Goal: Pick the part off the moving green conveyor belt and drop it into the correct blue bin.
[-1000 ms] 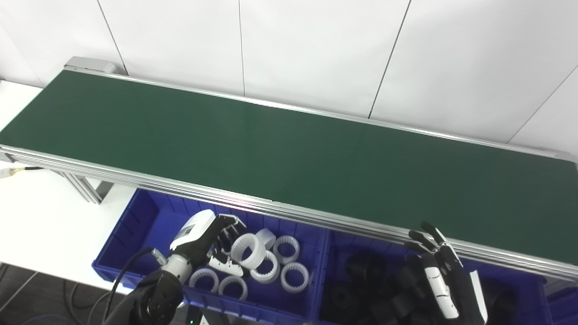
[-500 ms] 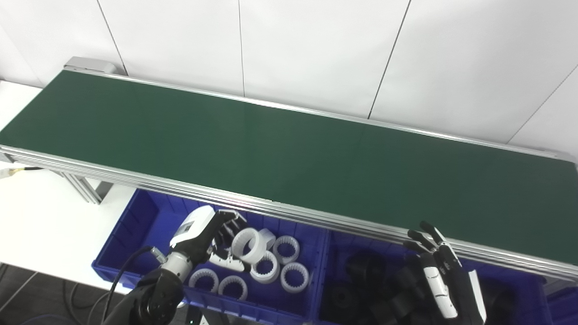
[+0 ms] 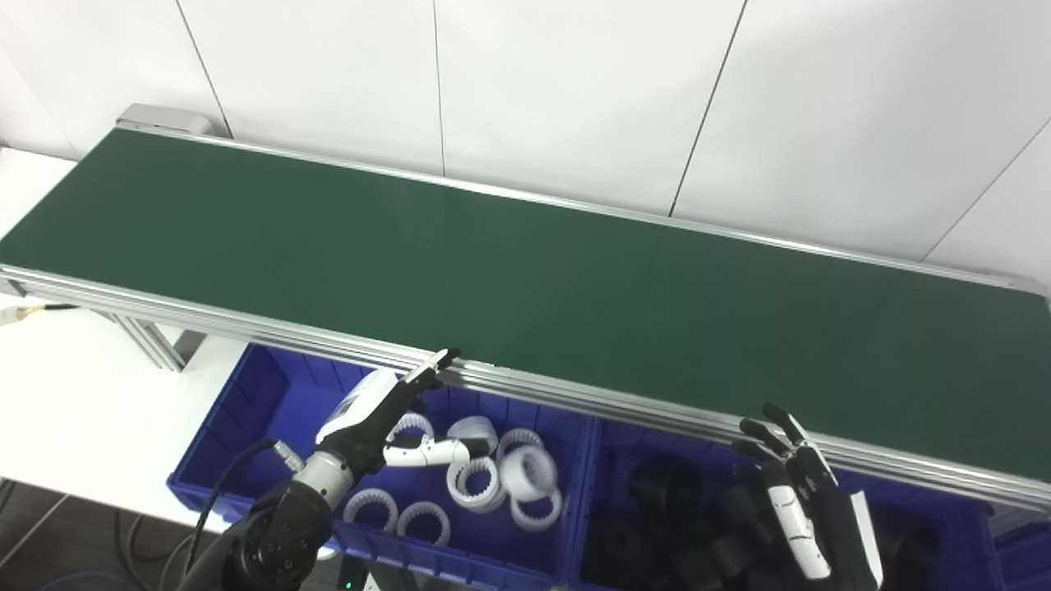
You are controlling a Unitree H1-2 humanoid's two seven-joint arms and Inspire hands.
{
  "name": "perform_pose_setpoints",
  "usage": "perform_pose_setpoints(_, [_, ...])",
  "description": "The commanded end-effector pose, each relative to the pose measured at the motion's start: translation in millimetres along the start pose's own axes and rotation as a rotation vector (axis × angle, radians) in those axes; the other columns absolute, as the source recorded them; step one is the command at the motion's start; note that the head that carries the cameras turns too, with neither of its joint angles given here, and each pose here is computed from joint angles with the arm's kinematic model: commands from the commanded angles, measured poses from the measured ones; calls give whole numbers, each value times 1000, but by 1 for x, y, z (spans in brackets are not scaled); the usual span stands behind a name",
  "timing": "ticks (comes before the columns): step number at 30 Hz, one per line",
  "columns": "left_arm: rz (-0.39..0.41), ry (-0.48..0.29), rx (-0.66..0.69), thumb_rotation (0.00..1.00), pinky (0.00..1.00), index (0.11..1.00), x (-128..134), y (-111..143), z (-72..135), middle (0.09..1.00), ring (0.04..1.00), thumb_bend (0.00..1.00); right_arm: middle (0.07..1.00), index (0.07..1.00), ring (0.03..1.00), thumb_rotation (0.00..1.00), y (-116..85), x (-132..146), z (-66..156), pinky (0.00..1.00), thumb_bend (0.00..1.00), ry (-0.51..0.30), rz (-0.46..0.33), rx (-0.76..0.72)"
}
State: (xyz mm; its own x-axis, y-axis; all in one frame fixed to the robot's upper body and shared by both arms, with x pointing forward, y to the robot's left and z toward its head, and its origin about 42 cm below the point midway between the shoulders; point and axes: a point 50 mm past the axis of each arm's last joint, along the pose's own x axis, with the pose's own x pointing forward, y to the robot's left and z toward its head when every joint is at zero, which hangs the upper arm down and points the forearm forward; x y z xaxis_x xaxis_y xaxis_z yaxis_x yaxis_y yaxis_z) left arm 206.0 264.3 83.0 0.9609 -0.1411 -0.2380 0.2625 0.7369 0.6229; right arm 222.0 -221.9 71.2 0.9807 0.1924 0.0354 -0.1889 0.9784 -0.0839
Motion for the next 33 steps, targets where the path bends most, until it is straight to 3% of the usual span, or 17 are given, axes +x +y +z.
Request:
perform_pose_setpoints(1, [35,-69,-13,907,747,934,-3,14,14,942,878,884,796,881,742,732,2,6,9,644,547,-55,1,-4])
perform_pose_setpoints(4, [68,-132,-68,941,735,910,-5,16,22,926,861,877,794,879,739,734,3,5,8,642,557,-53,0,-6])
perform_pose_setpoints(9, [134,-262,-266,888,709,866,-5,13,42,858,802,895,803,883,749,727,6,5,6,650,551,-55,10,4])
perform_pose_setpoints(12, [117,-365,-371,912,704,857,-2,6,64,843,791,907,805,881,748,735,9,5,4,646,562,-54,12,-3])
perform_pose_setpoints(17, [39,-450,-510,895,761,884,4,-10,83,861,820,920,798,874,746,739,16,5,1,644,570,-50,12,-9])
perform_pose_setpoints(21, [-6,-427,-633,875,781,893,11,-29,83,872,829,921,795,869,744,734,24,5,-2,640,560,-46,10,-6])
perform_pose_setpoints(27, [-2,-352,-786,876,766,863,24,-54,56,852,803,856,800,868,749,725,35,2,-3,652,562,-34,11,-7])
perform_pose_setpoints(33, [3,-325,-832,842,718,778,19,-57,29,801,768,780,796,871,745,750,43,4,-4,654,590,-36,18,-7])
